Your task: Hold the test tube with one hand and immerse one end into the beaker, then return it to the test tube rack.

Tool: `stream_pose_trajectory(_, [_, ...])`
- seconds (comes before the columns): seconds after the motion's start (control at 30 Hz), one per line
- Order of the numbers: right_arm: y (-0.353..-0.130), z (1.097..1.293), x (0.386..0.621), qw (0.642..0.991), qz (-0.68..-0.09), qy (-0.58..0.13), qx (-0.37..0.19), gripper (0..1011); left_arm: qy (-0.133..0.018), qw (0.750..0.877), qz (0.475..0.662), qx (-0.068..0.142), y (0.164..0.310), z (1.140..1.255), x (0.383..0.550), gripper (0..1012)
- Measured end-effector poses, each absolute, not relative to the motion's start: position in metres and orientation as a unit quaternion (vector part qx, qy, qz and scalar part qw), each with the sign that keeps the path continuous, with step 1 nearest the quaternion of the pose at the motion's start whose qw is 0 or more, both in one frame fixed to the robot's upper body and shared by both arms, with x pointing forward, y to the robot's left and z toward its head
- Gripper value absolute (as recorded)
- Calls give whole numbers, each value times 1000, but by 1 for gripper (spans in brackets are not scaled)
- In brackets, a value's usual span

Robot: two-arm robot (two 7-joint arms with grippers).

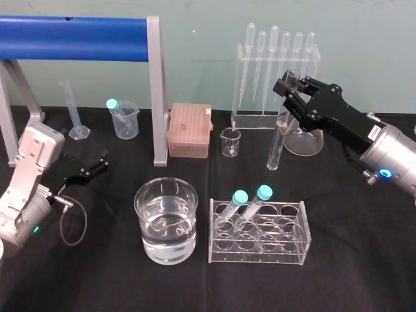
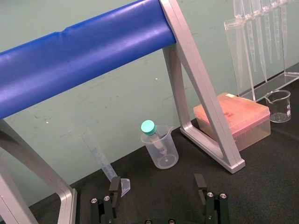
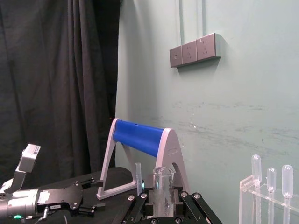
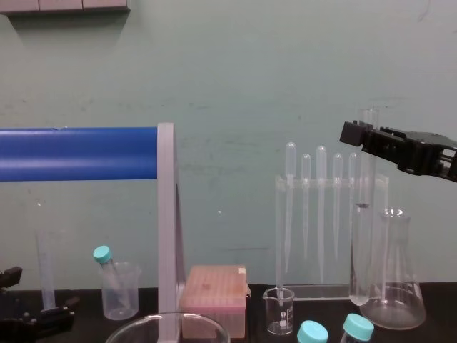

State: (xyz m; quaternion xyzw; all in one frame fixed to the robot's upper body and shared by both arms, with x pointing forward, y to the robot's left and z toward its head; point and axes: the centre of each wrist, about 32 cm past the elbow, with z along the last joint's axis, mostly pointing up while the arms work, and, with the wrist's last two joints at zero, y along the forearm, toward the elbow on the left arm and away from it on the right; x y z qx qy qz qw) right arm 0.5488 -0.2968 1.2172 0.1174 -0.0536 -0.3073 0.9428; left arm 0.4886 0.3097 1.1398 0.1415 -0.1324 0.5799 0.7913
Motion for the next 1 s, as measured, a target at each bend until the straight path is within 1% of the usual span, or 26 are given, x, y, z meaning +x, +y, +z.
stream_pose_trajectory(0.33, [-297,1217,549,943,-307,-54,117,226,-132,791,580,141,310,1140,489,1000])
stream_pose_trajectory(0.5, [-293,1220,554,947,-291,-54,122,226,-132,791,580,141,310,1140,489,1000])
stream_pose_trajectory(0.8, [-274,1232,566,960,-233,-62,144,226,-132,791,580,141,310,1140,489,1000])
stream_pose_trajectory(1.0, [-251,1241,574,970,-170,-65,160,226,-132,791,580,141,310,1140,489,1000])
